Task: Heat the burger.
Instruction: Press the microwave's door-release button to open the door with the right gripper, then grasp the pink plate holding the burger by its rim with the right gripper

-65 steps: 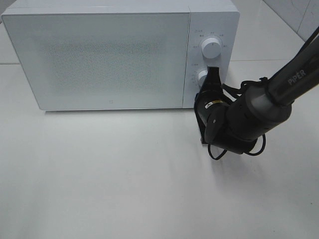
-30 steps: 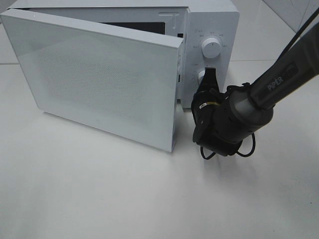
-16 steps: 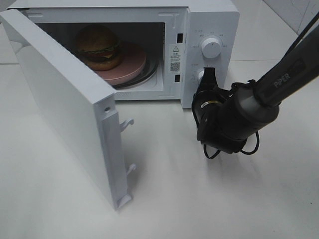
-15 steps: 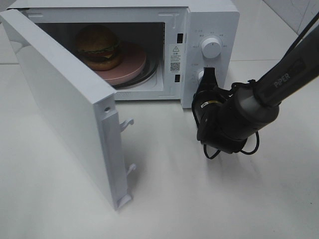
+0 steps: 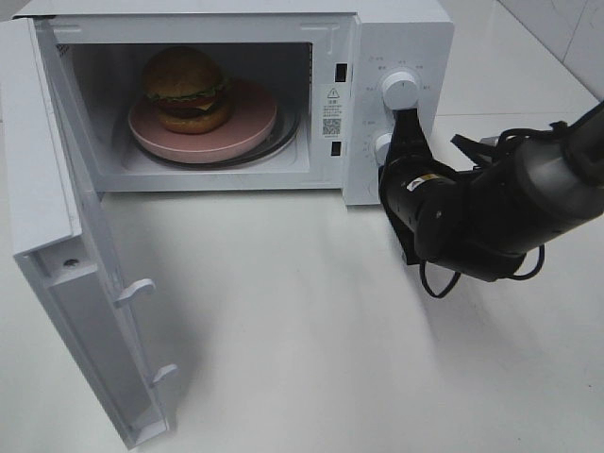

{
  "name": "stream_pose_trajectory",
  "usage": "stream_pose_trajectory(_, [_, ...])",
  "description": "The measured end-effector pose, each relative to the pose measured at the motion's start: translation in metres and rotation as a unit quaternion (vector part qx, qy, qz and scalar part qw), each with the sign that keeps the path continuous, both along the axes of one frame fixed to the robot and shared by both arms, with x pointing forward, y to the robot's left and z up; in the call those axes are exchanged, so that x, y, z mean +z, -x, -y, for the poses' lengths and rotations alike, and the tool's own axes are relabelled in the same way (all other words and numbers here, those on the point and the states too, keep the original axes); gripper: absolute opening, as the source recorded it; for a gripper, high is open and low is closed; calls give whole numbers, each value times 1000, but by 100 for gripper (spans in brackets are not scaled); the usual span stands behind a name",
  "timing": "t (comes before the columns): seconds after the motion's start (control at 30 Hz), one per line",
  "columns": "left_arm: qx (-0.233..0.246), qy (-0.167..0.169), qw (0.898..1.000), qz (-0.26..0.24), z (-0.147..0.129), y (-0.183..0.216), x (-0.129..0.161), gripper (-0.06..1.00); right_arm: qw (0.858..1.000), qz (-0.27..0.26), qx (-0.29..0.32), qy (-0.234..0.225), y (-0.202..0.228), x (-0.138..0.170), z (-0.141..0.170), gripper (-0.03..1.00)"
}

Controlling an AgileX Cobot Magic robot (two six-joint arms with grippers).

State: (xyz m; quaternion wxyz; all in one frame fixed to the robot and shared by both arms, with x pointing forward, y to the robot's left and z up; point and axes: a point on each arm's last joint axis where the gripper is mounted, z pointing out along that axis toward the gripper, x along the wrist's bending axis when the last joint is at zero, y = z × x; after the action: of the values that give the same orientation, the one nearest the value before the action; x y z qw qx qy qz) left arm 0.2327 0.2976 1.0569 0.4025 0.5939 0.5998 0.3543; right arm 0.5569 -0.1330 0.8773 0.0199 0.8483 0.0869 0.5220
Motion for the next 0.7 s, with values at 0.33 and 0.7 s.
stream_pose_trajectory(0.33, [0, 0, 1000, 0, 0, 0, 0, 97, 991, -70, 85, 78, 40, 11, 16, 1])
stream_pose_trajectory(0.7, [0, 0, 1000, 0, 0, 0, 0, 97, 932, -95, 274, 217, 68, 40, 15, 1])
